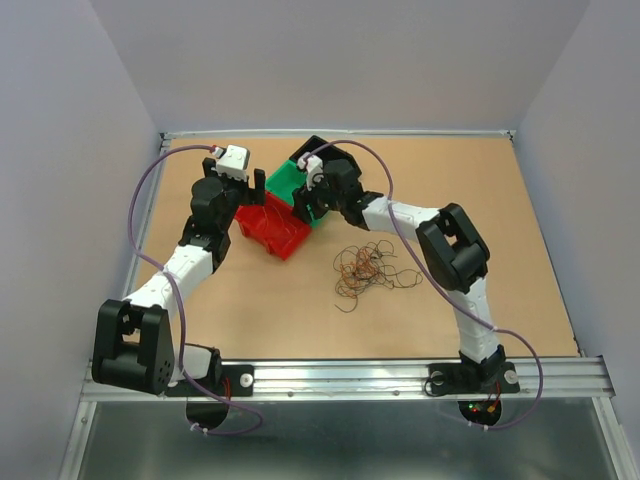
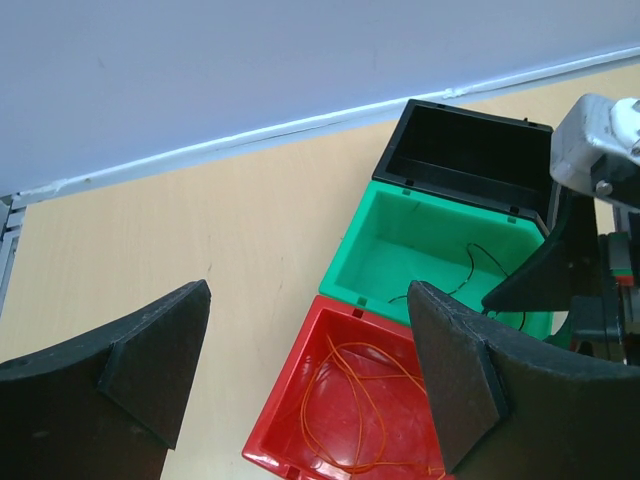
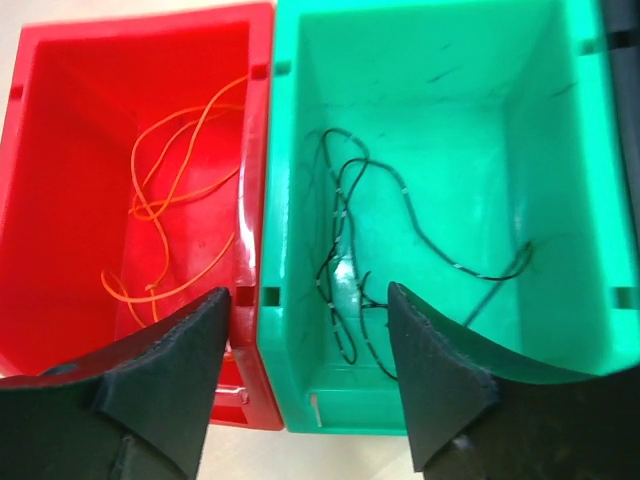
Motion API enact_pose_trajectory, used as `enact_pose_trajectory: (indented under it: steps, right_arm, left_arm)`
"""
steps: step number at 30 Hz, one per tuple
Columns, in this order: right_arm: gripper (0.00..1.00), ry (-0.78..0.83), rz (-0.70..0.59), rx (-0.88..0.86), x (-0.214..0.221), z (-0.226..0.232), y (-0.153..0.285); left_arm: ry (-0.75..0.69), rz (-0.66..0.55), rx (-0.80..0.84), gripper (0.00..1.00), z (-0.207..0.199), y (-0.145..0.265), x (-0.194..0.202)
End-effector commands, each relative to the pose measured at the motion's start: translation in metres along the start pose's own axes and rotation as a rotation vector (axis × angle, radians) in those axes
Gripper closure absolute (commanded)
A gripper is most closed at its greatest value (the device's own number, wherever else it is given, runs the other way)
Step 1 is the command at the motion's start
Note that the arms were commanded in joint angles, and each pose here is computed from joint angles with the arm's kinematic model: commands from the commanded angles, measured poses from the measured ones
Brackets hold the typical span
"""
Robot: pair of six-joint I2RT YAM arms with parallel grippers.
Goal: Untangle the cables
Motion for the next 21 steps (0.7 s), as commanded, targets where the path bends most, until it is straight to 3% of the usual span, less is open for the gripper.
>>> enact_pose_trajectory:
  steps: [1,13,21]
  right_arm:
    - [0.37,0.064,-0.073,-0.064,-0.029,0.011,-0.006]
    - [0.73,0.165,-0.046,-0.144,-0.019,0.04,-0.004]
    - [0.77,0.212,-0.048,-0.191,-0.015,0.068,0.01]
  left_arm:
    - [-0.012,-0.103,0.001,0.08,0.0,0.003,-0.031]
    - [-0.016,-0.108,-0.003,0.08,0.001,0.005,-0.032]
    - [-0.014,-0.123,-0.028,0.08,0.005,0.007,-0.037]
Point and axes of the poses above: each gripper's point midway between its finger pads, its own y axis back along the fingers, its own z axis along the line the jaws close on, x = y × z, the point moved 7 cm from there along y, back along the fingers, and after that the axes turned 9 degrees about y, right-handed, at the moved point
